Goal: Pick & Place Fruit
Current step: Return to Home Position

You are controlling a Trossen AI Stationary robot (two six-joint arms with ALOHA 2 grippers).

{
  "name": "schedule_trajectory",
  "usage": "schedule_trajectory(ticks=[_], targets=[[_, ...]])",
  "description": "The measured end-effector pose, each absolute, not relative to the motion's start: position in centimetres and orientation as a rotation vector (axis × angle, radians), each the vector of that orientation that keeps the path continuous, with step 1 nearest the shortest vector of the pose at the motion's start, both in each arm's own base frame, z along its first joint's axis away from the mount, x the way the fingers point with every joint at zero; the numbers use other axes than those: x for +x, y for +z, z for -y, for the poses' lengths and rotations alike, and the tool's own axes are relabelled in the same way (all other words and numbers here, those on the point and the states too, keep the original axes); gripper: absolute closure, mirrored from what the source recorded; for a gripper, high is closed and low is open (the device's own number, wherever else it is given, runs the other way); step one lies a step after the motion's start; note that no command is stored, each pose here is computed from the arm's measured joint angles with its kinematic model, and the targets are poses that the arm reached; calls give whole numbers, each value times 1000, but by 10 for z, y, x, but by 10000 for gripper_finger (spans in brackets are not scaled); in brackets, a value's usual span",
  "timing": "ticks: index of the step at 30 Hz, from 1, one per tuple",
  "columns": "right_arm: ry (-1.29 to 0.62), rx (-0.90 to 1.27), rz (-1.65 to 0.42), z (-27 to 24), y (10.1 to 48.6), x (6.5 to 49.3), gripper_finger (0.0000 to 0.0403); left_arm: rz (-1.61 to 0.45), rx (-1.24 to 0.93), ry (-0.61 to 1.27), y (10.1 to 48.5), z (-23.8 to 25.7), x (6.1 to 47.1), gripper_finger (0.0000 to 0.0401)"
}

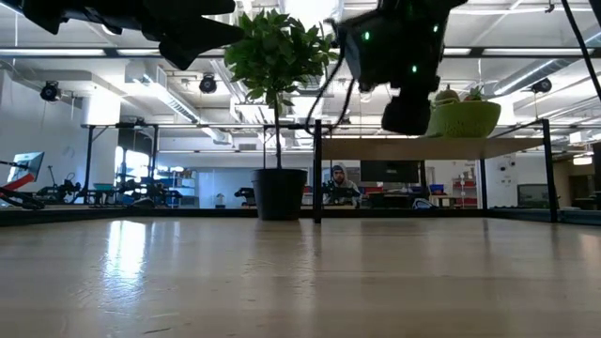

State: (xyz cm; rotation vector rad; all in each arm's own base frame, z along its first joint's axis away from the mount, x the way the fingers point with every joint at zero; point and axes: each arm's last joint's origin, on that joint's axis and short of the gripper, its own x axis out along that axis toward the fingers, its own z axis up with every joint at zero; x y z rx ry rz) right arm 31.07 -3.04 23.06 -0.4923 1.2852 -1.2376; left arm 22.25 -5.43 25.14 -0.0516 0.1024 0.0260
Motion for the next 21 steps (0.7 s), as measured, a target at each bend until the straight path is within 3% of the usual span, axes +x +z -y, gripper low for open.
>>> schedule_trajectory(ticks=[8, 12, 16, 21], targets=[[-1053, -498, -1076, -28, 259, 312, 384, -143, 10, 30, 248, 53, 223, 154], [-882, -404, -1022, -49, 277, 309, 394, -142, 82, 26, 249, 53, 223, 175], [-651, -284, -937, -59, 294, 305, 395, -143, 116, 24, 248, 53, 223, 246], [-285, -140, -768, -63, 296, 295, 395, -153, 159, 17, 244, 53, 220, 377]])
